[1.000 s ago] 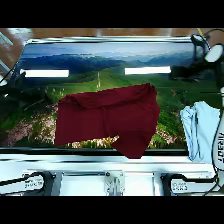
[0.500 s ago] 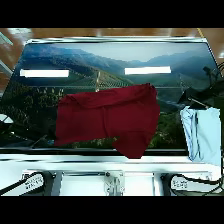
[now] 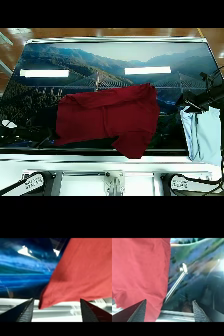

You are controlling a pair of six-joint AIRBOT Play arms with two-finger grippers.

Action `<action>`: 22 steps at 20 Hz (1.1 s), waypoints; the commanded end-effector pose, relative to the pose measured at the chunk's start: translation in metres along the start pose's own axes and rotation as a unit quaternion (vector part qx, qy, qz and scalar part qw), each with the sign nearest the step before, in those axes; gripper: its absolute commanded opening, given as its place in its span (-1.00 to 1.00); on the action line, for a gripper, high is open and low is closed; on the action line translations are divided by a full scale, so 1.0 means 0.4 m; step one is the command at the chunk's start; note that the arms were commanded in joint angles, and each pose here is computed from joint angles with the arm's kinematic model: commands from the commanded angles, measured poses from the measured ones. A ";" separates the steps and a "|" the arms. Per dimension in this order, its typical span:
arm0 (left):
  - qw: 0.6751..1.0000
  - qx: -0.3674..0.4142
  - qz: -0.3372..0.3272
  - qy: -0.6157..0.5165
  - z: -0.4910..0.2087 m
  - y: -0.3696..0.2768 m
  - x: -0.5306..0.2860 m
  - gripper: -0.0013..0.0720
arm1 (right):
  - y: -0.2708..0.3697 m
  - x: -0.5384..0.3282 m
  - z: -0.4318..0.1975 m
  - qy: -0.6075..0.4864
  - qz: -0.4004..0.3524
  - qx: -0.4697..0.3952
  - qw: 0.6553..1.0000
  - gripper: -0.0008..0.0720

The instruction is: Fold the shirts.

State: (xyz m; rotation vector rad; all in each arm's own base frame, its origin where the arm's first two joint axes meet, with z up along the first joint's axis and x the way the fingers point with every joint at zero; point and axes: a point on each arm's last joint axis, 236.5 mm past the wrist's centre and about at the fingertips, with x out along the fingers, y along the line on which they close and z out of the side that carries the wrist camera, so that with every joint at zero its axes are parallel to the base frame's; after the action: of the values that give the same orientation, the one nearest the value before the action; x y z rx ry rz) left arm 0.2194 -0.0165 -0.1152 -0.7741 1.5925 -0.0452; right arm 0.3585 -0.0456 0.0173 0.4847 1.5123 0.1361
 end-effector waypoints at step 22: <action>0.986 0.105 -0.003 -0.127 0.095 -0.133 -0.079 -0.86 | 0.045 0.376 -0.229 0.082 0.108 0.085 0.987 0.70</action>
State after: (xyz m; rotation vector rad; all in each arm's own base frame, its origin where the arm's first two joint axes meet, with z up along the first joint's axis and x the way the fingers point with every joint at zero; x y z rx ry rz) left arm 0.2718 -0.0245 -0.0813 -0.5982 1.3544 -0.0981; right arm 0.2867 0.0304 -0.1030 0.7962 1.6506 0.1877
